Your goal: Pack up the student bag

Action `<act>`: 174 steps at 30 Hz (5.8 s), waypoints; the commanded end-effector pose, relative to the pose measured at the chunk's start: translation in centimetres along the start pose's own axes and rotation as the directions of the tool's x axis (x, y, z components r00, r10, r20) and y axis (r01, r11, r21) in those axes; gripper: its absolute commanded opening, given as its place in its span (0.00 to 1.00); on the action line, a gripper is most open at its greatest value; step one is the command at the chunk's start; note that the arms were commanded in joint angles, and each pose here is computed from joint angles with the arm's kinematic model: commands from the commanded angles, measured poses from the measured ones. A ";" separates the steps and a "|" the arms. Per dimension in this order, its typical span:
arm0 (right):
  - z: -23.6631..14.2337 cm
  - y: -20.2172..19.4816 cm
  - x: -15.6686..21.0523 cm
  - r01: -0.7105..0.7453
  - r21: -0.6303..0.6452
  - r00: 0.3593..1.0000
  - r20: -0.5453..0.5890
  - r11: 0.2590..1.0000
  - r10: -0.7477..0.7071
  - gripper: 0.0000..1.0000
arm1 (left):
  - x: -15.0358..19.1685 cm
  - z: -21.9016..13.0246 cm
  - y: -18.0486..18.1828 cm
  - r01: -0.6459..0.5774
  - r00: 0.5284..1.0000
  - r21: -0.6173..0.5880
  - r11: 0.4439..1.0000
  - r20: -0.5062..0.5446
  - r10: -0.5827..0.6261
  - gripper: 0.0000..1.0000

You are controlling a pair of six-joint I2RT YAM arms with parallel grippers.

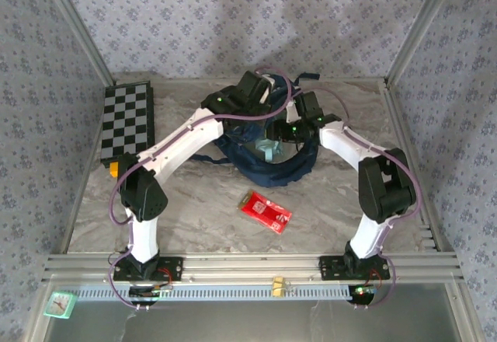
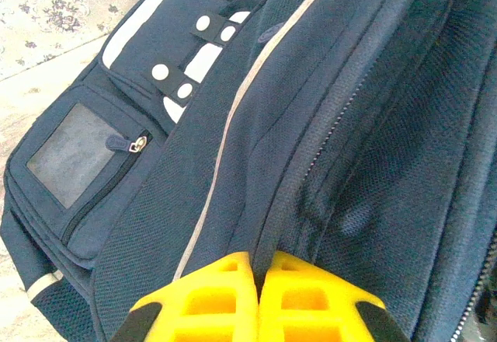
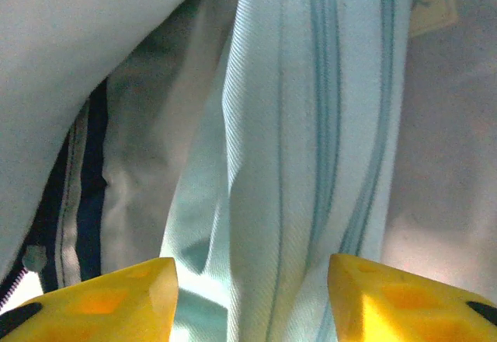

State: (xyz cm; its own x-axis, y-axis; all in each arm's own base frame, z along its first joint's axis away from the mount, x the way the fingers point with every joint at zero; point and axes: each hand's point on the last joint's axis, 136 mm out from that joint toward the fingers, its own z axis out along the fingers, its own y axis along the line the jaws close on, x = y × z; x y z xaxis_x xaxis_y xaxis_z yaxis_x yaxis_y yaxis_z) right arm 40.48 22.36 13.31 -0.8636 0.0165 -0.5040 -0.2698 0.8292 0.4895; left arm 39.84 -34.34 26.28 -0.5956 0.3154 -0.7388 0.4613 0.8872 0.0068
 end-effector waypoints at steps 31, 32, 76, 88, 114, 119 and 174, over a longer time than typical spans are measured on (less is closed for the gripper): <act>1.9 0.4 -0.3 -0.045 -0.033 0.993 0.104 0.998 0.049 0.19 | -1.9 -4.1 0.8 0.138 0.986 0.065 0.988 0.090 -0.143 0.00; 1.1 0.3 0.2 -0.044 -0.035 0.994 0.103 0.998 0.047 0.20 | -1.7 -3.8 0.7 0.142 0.986 0.067 0.988 0.081 -0.147 0.00; -3.3 2.0 8.1 -0.306 0.040 0.951 -0.033 0.951 0.307 0.56 | 13.1 4.3 11.3 0.849 0.526 0.078 0.522 -0.197 -0.827 0.69; -2.8 1.1 8.2 -0.331 0.049 0.943 -0.031 0.942 0.333 0.49 | 11.7 6.2 8.5 0.861 0.508 0.128 0.492 -0.206 -0.836 0.66; -2.7 -0.4 8.9 -0.362 0.063 0.930 -0.037 0.930 0.365 0.46 | 15.8 10.6 9.3 0.947 0.303 -0.049 0.318 -0.198 -0.932 0.39; -2.2 -0.6 9.1 -0.363 0.070 0.929 -0.048 0.929 0.367 0.46 | 14.7 11.4 9.0 0.949 0.303 -0.030 0.315 -0.195 -0.933 0.39; -1.0 7.0 8.0 -0.048 0.264 0.996 -0.058 0.963 0.066 0.58 | 13.0 3.8 4.4 0.964 0.266 0.047 0.262 -0.134 -0.955 0.00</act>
State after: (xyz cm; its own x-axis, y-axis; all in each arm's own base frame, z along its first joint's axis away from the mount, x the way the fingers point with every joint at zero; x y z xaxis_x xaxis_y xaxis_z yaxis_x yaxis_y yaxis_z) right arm 29.37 25.89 13.56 -0.9251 -0.0369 -0.3778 -0.1575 0.9429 0.2936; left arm 37.17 -26.87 11.78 -0.6851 -0.7172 -0.1276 -0.4480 0.5530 -0.7025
